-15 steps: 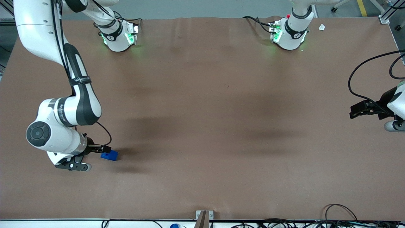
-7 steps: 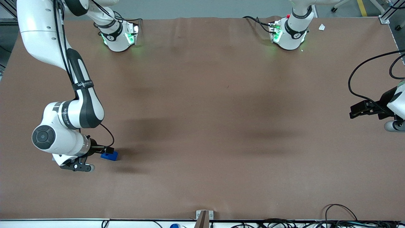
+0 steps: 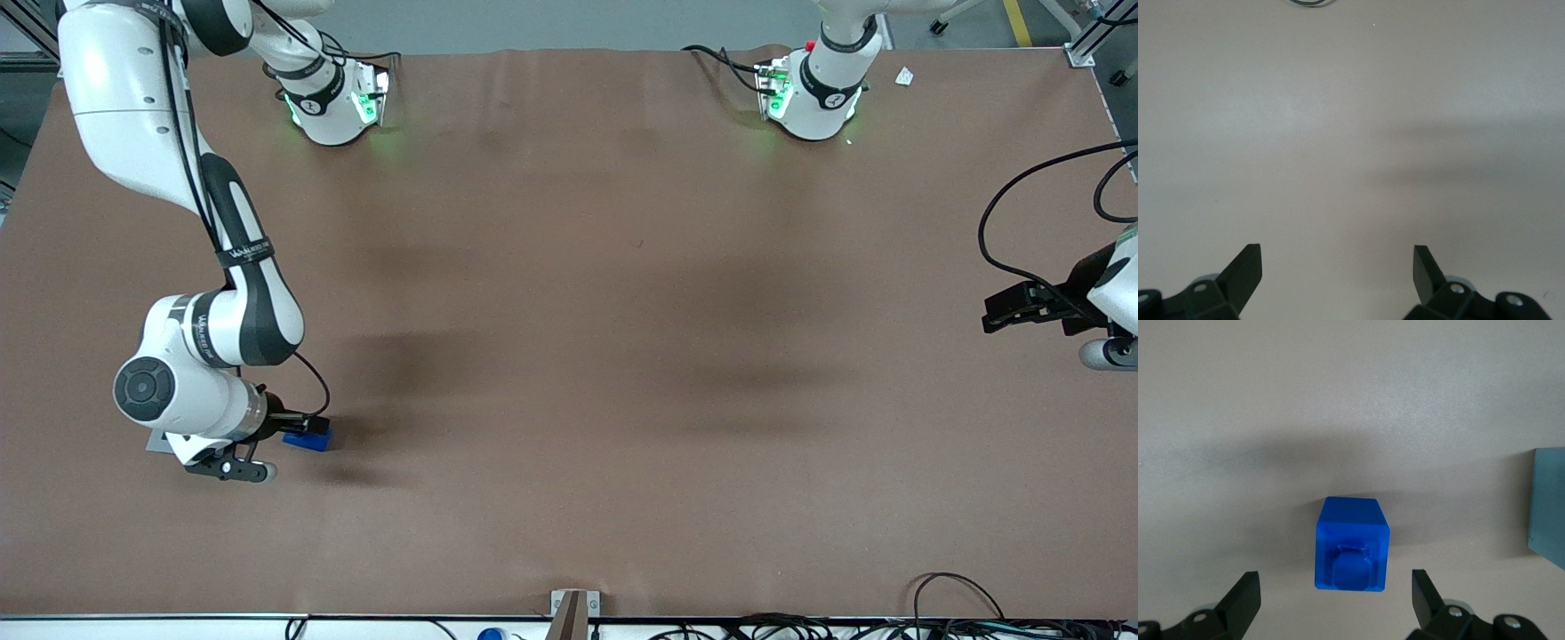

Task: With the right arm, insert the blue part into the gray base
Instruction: 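Lower the right gripper around the blue block and close it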

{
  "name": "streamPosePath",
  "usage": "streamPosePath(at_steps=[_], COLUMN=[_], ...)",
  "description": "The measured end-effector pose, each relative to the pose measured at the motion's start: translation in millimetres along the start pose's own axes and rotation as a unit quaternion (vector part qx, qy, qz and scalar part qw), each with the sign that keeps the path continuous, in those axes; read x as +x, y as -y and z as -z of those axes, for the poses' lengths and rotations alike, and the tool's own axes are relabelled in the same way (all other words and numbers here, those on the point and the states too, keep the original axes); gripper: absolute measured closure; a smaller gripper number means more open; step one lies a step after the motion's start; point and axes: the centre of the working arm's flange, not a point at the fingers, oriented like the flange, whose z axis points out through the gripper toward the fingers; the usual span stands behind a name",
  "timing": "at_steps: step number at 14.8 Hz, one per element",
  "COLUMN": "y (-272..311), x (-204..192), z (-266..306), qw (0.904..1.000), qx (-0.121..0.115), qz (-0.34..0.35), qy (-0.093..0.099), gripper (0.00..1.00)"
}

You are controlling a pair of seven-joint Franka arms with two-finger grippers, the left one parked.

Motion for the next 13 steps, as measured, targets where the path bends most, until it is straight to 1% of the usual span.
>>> streamPosePath(at_steps=[7,10,11,12,13], y=[-2.6,-3.4,-3.4,-3.5,-3.5], x=[-0.9,-0.8,-0.9,-1.0,-1.1], z=[-8.5,-9.5,-10.1,-10.6,-10.9], qw=[1.0,1.0,1.0,1.0,1.0], qx=[-0.001,-0.001,-0.001,-0.001,-0.002], qz=[-0.002,-0.002,-0.002,-0.002,-0.002], qy=[0.006,0.005,0.005,0.006,0.006], gripper=[0.0,0.02,0.07,0.07,0.14])
